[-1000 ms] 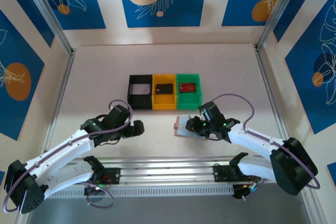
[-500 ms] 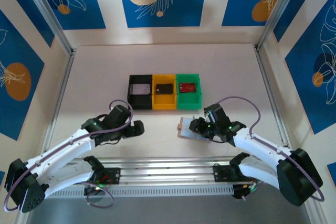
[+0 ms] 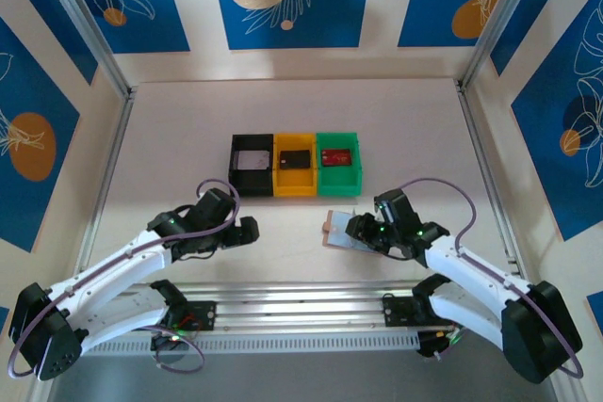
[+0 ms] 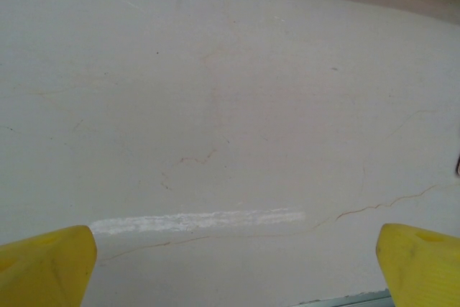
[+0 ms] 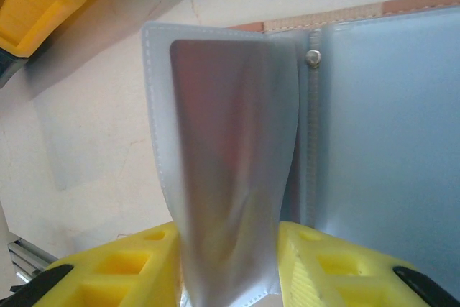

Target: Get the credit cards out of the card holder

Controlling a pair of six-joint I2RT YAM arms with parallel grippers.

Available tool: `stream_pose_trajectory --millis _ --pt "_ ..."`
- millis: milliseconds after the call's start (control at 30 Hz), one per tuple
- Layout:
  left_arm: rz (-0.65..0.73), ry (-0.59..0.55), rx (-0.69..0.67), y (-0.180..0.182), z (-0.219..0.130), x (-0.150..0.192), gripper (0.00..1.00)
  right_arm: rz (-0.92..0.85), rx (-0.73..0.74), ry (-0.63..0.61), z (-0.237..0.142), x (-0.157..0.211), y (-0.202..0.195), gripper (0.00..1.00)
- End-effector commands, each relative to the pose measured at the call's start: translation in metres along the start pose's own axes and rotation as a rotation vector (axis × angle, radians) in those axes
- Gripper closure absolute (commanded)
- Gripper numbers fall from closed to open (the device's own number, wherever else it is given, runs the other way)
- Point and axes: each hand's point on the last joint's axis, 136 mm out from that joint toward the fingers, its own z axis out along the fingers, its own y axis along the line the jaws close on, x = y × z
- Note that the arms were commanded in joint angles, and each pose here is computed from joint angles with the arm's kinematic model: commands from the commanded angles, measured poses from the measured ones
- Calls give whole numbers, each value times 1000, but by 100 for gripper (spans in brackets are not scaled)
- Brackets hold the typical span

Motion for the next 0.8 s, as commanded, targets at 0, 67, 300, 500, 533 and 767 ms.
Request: stream_pose_trajectory --millis 0,67,300,500,533,767 --pt "19 -10 -15 -1 -3 -2 0 28 29 34 -3 11 -13 60" --pt "21 -11 -16 -1 -3 -2 0 36 40 30 -4 10 -16 60" --pt "23 -6 -19 -1 -2 -1 0 67 78 37 -9 15 -31 59" --pt "27 -7 -17 -1 -2 -1 0 109 124 25 -16 17 -47 61" --pt "28 -7 -19 0 -2 -1 0 110 122 27 -17 18 -48 62" --pt "35 0 -29 3 0 1 0 105 67 25 -15 14 -45 71"
